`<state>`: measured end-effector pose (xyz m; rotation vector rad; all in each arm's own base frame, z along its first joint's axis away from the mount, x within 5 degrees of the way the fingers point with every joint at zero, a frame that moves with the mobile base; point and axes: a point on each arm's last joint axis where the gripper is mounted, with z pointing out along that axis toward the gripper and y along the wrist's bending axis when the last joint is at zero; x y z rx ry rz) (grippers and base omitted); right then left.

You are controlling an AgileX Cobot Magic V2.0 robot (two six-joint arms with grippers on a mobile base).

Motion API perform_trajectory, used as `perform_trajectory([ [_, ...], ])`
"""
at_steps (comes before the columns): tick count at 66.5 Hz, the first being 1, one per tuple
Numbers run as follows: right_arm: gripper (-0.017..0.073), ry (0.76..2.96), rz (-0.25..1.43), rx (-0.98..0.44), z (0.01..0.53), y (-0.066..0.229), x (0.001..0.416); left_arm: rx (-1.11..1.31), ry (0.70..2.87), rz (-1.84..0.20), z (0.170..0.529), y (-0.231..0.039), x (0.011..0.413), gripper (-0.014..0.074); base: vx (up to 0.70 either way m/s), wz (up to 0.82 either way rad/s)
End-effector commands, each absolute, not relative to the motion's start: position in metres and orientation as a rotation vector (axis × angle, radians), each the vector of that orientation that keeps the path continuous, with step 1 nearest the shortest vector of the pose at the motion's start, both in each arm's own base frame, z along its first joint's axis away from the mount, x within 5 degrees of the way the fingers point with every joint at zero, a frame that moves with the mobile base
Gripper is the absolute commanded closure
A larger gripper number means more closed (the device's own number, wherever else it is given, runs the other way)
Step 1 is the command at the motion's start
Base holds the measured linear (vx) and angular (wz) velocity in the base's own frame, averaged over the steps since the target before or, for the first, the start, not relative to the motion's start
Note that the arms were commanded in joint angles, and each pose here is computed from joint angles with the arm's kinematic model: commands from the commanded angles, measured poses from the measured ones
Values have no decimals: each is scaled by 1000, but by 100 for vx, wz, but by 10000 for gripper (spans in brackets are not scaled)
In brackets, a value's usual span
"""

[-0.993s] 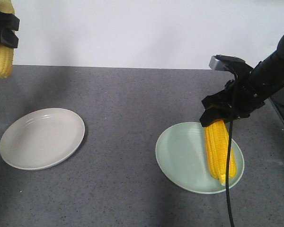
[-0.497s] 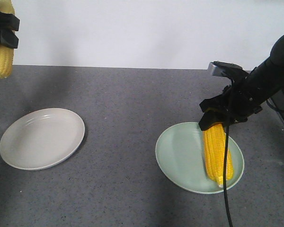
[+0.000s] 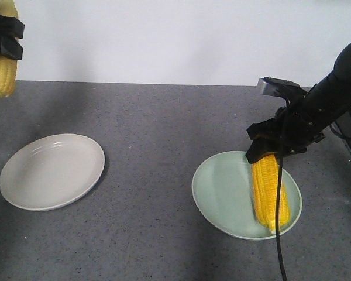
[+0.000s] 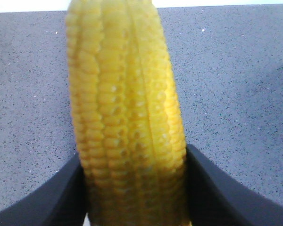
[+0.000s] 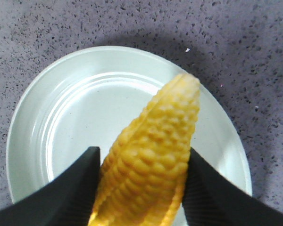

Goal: Distribute corn equally
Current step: 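Lower the right gripper's corn onto the pale green plate and open, then raise the right gripper away from the pale green plate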

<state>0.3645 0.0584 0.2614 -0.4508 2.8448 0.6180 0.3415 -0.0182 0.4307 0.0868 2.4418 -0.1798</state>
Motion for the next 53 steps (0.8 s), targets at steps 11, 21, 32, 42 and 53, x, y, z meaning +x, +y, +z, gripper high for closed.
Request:
perform_trajectory([
  [11,22,2793,597,-445,284,58,360,82,2330,-194,455,-19,330,556,0,0],
  [21,-11,2776,576,-441,288,57,359,82,2330,-194,455,-19,330,556,0,0],
  [32,-10,2682,491,-423,313,51,351,82,2330,-194,455,-19,330,556,0,0],
  [42,-10,2590,413,-373,346,39,334,82,2330,-194,455,-19,330,556,0,0],
  [53,-9,2497,340,-308,384,23,305,83,2338,-194,454,-19,330,556,0,0],
])
